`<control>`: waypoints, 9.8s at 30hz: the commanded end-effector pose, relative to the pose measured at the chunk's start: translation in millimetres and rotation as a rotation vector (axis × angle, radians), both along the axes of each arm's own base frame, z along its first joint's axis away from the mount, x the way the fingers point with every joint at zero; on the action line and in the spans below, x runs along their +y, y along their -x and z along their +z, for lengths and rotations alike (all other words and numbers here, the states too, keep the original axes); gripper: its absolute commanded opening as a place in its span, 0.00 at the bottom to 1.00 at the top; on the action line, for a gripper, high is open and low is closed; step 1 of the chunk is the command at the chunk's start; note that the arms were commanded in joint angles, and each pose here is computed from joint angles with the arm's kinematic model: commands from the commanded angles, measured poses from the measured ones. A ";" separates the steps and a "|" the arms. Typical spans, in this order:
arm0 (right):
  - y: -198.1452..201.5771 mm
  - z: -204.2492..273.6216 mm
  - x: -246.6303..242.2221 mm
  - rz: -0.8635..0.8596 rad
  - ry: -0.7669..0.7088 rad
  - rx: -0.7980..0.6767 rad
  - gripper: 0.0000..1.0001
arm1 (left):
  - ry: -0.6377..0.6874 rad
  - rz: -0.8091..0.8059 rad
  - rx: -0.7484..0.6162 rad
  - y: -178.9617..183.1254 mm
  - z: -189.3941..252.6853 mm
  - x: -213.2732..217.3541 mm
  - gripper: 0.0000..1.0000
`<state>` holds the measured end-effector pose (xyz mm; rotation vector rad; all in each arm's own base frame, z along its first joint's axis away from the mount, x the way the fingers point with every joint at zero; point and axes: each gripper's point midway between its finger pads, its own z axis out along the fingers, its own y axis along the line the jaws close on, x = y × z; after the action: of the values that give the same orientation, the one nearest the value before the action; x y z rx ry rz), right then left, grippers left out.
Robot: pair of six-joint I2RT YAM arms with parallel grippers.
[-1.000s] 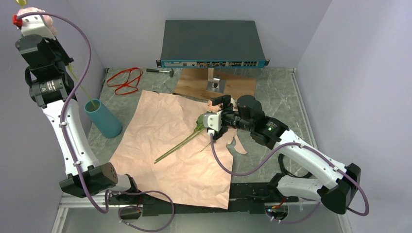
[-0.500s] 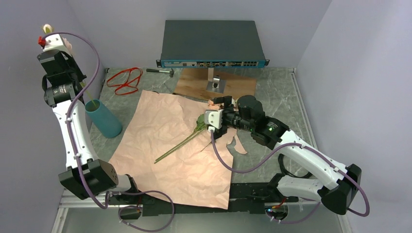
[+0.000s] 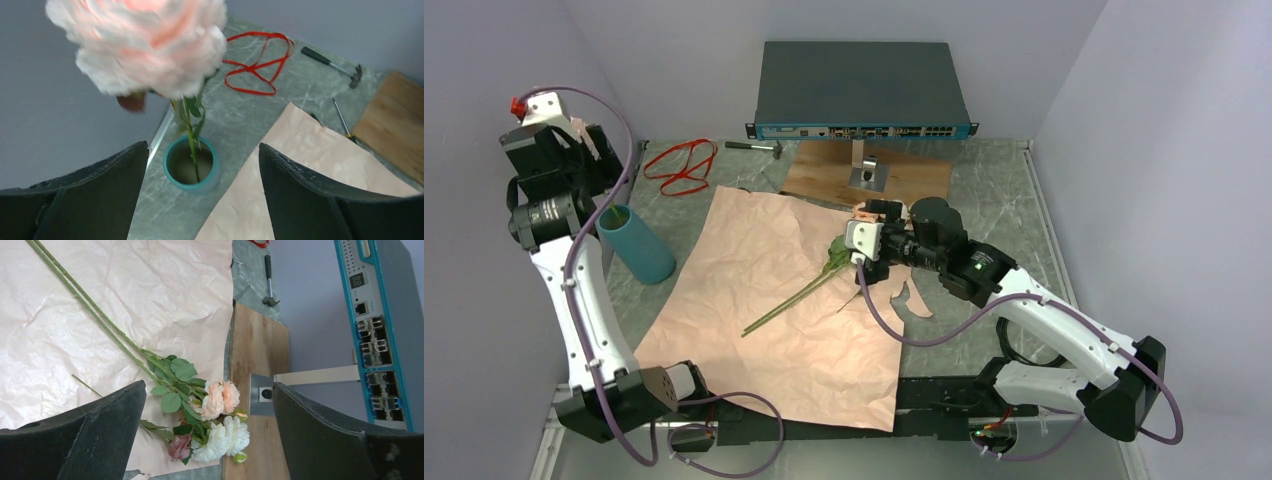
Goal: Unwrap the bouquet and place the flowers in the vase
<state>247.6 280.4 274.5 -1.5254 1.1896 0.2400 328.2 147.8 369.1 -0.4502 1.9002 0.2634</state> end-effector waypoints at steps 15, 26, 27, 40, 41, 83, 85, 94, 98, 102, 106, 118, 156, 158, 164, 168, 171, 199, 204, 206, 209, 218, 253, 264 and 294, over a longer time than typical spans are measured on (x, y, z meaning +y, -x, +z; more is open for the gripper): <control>-6.0 -13.8 2.9 -0.217 -0.168 0.283 1.00 | 0.217 -0.886 0.289 79.4 -87.8 -173.1 0.82; -12.7 -36.0 -49.0 -0.436 -0.254 0.437 1.00 | 0.061 -1.317 0.494 73.7 -156.1 -271.2 0.59; -15.3 -37.9 -54.7 -0.463 -0.271 0.457 1.00 | 0.060 -1.344 0.505 71.3 -161.5 -281.0 0.56; -22.2 -60.3 -110.8 -0.685 -0.376 0.584 1.00 | -0.100 -1.539 0.660 41.1 -237.8 -426.5 0.28; -22.8 -62.4 -115.1 -0.702 -0.384 0.594 1.00 | -0.111 -1.535 0.663 36.5 -242.9 -434.5 0.27; -25.3 -73.3 -138.6 -0.791 -0.494 0.695 1.00 | -0.318 -1.331 0.853 -23.9 -316.0 -487.8 0.49; -26.0 -72.4 -138.7 -0.791 -0.492 0.692 1.00 | -0.336 -1.322 0.897 -23.0 -332.4 -483.3 0.48; -27.2 -74.4 -138.5 -0.794 -0.485 0.697 1.00 | -0.340 -1.310 0.946 -21.2 -355.5 -480.8 0.27; -29.2 -71.8 -136.3 -0.787 -0.492 0.701 1.00 | -0.316 -1.325 0.928 -21.4 -339.7 -487.1 0.16; -31.9 -66.1 -134.5 -0.781 -0.498 0.699 1.00 | -0.246 -1.352 0.818 -24.9 -298.4 -502.5 0.00; -34.5 -60.4 -134.2 -0.783 -0.508 0.694 1.00 | -0.190 -1.372 0.716 -25.3 -252.2 -513.0 0.00; -53.0 21.3 -140.5 -0.753 -0.637 0.487 1.00 | 0.049 -1.491 0.329 -13.7 -104.0 -492.4 0.00; -72.6 12.0 -109.3 -0.617 -0.507 0.566 1.00 | -0.014 -0.219 -0.620 79.7 187.1 -78.0 0.00; -72.0 11.6 -107.7 -0.607 -0.502 0.570 1.00 | -0.070 -0.143 -0.639 90.7 191.7 -66.1 0.00; -70.9 12.2 -103.8 -0.581 -0.483 0.582 1.00 | -0.184 0.153 -0.631 108.9 199.0 -11.0 0.00; -73.4 12.9 -101.7 -0.581 -0.487 0.597 1.00 | -0.252 0.181 -0.651 105.9 207.6 0.4 0.00; -73.2 13.8 -99.9 -0.577 -0.494 0.610 1.00 | -0.318 0.168 -0.656 99.3 215.4 5.3 0.00; -81.8 0.7 -100.2 -0.613 -0.459 0.645 1.00 | -0.243 0.005 -0.683 33.3 227.1 12.2 0.00; -81.0 -1.2 -98.9 -0.609 -0.458 0.657 1.00 | -0.235 0.013 -0.644 27.4 207.4 18.0 0.00; -80.9 -2.1 -99.1 -0.610 -0.456 0.659 1.00 | -0.225 0.023 -0.628 25.6 198.4 21.0 0.00; -80.2 -2.6 -98.7 -0.606 -0.454 0.661 1.00 | -0.219 0.018 -0.608 20.7 180.4 23.4 0.00; -77.8 -5.7 -99.8 -0.606 -0.445 0.660 1.00 | -0.203 0.041 -0.541 15.1 130.7 32.1 0.00; -72.1 -13.6 -100.9 -0.601 -0.441 0.664 1.00 | 0.011 0.010 -0.192 33.3 3.3 9.5 0.44; -70.2 -16.6 -100.4 -0.598 -0.441 0.673 1.00 | 0.008 -0.117 -0.119 59.7 -1.2 -27.3 0.59; -49.0 -29.1 -122.6 -0.669 -0.426 0.627 1.00 | -0.150 -1.330 0.652 39.3 -169.2 -285.0 0.65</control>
<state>297.6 165.8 234.9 -0.6406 1.9694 0.5469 278.5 -104.7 204.4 0.9532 2.3867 -0.4528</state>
